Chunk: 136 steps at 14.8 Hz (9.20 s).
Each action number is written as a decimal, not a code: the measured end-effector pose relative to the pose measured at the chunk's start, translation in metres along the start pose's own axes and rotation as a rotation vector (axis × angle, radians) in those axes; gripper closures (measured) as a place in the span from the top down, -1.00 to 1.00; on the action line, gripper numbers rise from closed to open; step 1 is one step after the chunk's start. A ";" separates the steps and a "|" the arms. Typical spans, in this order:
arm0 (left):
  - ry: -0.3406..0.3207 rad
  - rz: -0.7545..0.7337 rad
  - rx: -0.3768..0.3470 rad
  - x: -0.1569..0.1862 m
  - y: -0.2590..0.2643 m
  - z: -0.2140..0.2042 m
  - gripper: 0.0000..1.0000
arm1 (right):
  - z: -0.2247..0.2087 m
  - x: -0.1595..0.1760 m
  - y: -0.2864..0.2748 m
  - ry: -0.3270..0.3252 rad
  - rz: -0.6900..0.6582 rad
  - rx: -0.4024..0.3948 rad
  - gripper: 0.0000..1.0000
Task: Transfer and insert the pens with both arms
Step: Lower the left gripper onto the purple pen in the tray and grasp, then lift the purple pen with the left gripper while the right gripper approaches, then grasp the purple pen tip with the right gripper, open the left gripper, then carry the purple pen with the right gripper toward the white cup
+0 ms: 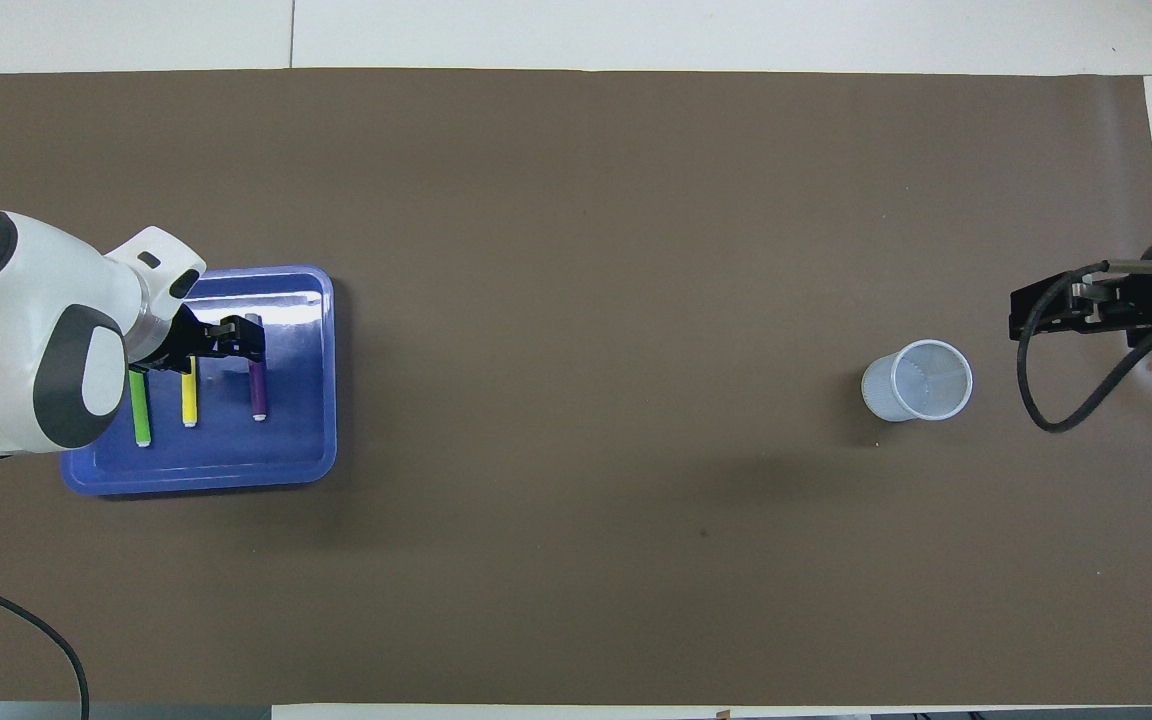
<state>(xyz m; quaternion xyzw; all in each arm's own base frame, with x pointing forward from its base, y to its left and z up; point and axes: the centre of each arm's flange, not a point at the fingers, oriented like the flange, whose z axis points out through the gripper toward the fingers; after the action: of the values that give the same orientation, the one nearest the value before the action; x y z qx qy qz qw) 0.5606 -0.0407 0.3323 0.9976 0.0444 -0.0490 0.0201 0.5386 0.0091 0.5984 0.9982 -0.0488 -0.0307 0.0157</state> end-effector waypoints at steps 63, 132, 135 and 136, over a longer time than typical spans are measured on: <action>-0.473 -1.161 -0.509 -0.049 0.090 -0.228 -0.67 | -0.039 -0.019 -0.187 0.138 0.000 0.590 1.00; -0.174 -1.146 -0.387 -0.095 0.062 -0.179 1.00 | 0.084 -0.020 -0.043 0.193 -0.215 0.078 -0.64; -0.135 -1.018 -0.387 -0.088 0.035 -0.177 1.00 | 0.094 -0.022 -0.001 0.220 -0.266 0.061 -0.64; -0.118 -0.979 -0.379 -0.086 0.027 -0.176 1.00 | 0.098 -0.021 0.009 0.235 -0.280 0.056 -0.64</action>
<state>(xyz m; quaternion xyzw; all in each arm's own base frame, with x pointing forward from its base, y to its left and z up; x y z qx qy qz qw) 0.4943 -0.0674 0.5172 0.8345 0.5122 -0.0997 0.1773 0.5108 -0.0003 0.5026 0.9920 0.0921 0.0855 -0.0107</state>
